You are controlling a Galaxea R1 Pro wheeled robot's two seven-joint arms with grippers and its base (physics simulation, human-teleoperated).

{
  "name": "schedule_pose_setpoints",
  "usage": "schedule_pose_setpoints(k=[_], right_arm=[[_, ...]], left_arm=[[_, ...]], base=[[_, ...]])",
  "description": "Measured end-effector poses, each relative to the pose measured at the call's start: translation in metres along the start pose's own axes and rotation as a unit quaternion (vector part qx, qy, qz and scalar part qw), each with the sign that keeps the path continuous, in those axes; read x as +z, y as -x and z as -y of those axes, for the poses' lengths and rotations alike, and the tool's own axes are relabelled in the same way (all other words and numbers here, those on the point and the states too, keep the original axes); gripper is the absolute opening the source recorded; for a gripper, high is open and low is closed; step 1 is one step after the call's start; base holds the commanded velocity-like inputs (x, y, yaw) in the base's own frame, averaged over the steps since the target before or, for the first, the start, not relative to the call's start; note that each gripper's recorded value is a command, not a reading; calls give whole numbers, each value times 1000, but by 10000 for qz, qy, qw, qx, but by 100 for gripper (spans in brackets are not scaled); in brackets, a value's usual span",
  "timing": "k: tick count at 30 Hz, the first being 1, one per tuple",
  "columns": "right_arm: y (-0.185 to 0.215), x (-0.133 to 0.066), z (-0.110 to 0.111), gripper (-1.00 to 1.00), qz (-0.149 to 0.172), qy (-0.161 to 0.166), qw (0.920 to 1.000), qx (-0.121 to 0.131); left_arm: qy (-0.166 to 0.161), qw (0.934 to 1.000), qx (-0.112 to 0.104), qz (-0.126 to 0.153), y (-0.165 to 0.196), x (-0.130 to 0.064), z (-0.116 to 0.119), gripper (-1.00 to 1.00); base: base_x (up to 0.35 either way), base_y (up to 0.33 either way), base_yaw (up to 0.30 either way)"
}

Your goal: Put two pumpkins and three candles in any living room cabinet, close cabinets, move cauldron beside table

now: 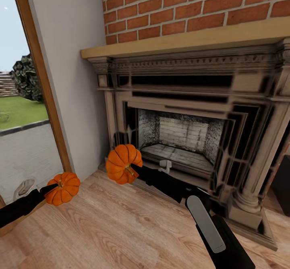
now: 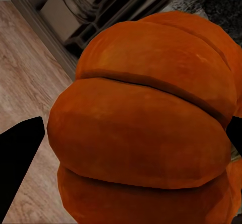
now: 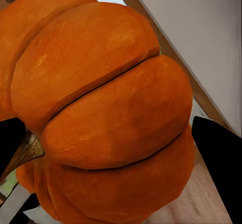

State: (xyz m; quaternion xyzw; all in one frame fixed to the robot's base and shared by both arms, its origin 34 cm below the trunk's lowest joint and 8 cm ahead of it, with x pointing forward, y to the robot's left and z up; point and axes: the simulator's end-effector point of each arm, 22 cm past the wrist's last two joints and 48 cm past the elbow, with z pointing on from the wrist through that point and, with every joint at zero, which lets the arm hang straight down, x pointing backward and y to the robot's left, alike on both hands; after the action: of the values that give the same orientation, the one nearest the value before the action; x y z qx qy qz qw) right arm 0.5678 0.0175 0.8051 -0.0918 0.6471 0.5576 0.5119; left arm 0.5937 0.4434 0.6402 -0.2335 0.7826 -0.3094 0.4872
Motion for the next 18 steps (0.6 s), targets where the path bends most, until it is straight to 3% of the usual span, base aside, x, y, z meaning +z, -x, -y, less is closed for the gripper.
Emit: schedule_pose_setpoints(k=[18], right_arm=[[27, 13, -2, -100, -53, -138, 9998, 137]], left_arm=[[126, 9999, -19, -115, 20, 2, 17, -100]], base=[[0, 0, 0]])
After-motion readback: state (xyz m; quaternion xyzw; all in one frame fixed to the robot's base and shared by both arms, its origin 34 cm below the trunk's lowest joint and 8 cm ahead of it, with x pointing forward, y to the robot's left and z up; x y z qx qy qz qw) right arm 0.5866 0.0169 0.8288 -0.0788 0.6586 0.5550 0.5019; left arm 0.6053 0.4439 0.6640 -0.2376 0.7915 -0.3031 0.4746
